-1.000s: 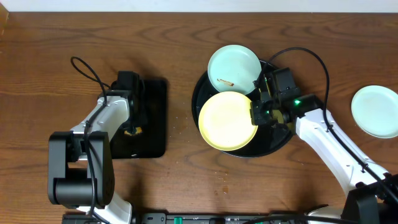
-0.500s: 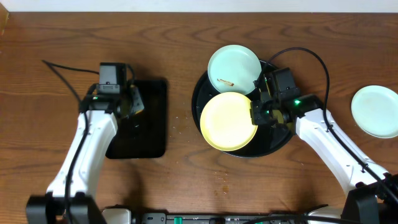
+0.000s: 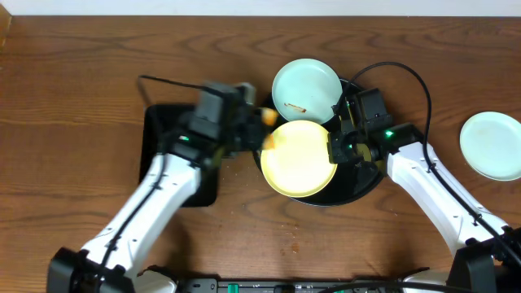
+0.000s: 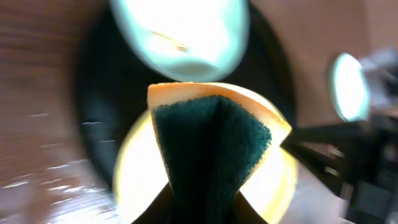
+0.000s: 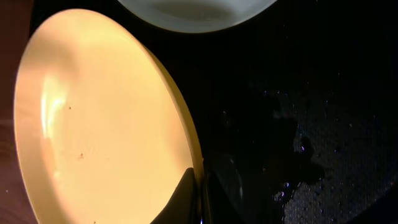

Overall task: Clean dirty plates on tray and stack at the side
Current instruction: 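Move the sponge in the left gripper onto the yellow plate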

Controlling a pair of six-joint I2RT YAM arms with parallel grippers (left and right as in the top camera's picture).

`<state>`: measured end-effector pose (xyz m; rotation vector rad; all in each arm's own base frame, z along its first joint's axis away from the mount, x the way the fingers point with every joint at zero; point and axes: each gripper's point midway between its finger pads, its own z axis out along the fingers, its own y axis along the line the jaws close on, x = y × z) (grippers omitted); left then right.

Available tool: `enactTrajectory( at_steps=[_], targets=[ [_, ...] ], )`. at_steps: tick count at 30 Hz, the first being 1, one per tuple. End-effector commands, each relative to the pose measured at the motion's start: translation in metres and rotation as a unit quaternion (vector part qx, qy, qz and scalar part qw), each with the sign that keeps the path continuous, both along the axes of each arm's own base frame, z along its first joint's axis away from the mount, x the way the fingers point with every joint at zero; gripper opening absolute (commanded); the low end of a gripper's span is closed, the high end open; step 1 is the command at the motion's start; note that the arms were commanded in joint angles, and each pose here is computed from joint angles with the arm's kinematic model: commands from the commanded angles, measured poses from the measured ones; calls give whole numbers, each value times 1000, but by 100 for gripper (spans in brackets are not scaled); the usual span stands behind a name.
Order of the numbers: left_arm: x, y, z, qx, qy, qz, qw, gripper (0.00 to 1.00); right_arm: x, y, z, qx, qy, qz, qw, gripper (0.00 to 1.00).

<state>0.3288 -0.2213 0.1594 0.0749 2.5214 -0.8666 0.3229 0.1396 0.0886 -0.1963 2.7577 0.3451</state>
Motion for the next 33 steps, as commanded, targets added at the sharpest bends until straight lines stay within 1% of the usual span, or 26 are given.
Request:
enactTrajectory(
  at_steps=[1, 2, 3, 6, 9, 16, 22, 26, 33],
  targets=[
    [-11, -42, 12, -33, -10, -43, 998, 14, 0, -1, 1, 6, 2, -6, 1000, 1],
    [-12, -49, 12, -34, -13, -47, 998, 8, 0, -1, 0, 6, 1, -6, 1000, 1],
    [-13, -53, 10, -33, -12, -43, 998, 8, 0, -1, 1, 6, 1, -6, 1000, 1],
    [-15, -58, 1, -16, -9, -33, 999, 8, 3, 0, 2, 8, -6, -4, 1000, 1],
    [-10, -60, 2, -9, -27, -24, 999, 7, 5, 2, 4, 6, -16, 10, 1000, 1],
    [14, -68, 30, -41, -96, -8, 994, 8, 5, 3, 16, 10, -33, 13, 999, 1],
    [31, -51, 29, -2, -128, 41, 991, 7, 0, 7, 41, 17, -70, 32, 997, 1],
    [36, -46, 29, 8, -133, 55, 990, 7, -1, 0, 48, 2, -81, 22, 996, 1],
    [44, -37, 31, 4, -137, 70, 988, 7, -2, -7, 47, -18, -82, 25, 996, 1]
  ],
)
